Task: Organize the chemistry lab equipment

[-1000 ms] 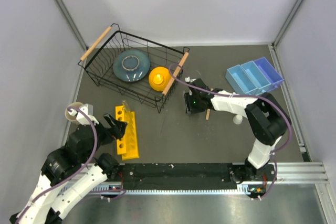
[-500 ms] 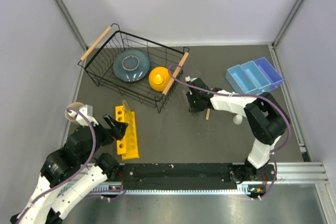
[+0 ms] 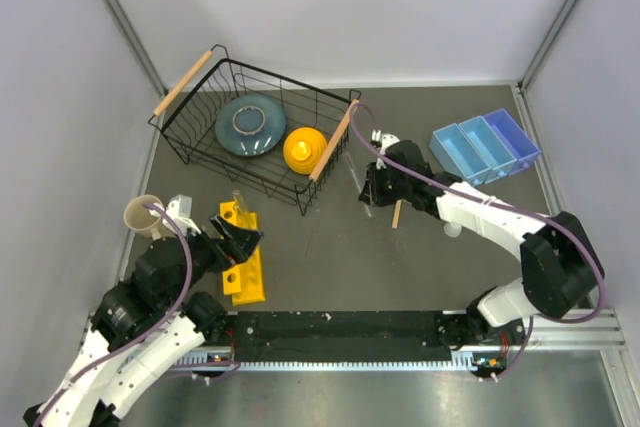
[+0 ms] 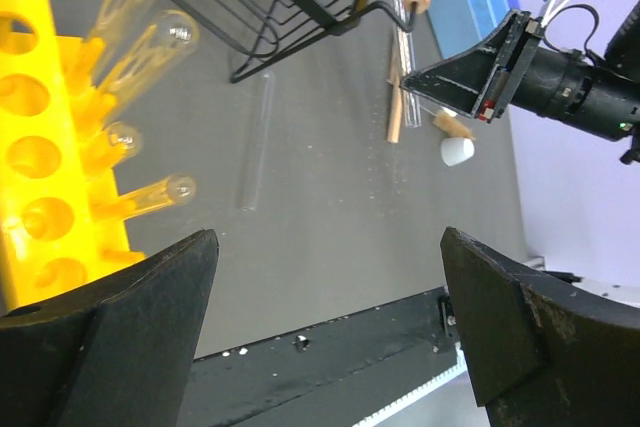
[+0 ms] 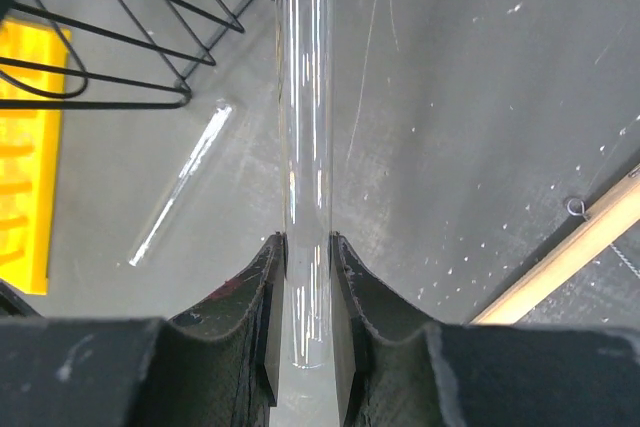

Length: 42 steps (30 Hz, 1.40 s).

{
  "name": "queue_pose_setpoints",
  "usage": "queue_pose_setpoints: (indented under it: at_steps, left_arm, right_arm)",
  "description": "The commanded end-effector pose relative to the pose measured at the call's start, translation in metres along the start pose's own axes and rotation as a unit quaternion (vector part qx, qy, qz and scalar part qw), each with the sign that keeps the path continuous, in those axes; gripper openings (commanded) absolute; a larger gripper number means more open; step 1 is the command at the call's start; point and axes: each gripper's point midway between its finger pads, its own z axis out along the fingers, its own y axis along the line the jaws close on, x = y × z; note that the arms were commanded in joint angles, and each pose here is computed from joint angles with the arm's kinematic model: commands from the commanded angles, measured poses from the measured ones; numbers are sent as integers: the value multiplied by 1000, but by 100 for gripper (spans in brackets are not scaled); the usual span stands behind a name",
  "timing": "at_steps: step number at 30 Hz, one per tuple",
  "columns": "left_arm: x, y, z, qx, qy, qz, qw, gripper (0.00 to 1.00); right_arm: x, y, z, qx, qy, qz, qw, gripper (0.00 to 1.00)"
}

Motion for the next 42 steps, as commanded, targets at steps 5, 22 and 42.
queue_pose_setpoints:
  at_steps: [5, 22, 42]
  left_arm:
    - [-11, -37, 8, 65, -7, -26, 998, 99]
    - [-20, -81, 20, 115, 17, -4, 993, 98]
    - [-30, -126, 29, 161, 50, 30, 985, 98]
  right_arm:
    - [-32, -9, -29, -31, -62, 29, 997, 11]
    - [-71, -29, -78, -45, -119, 38, 991, 12]
    - [-84, 38, -146, -205, -120, -45, 970, 13]
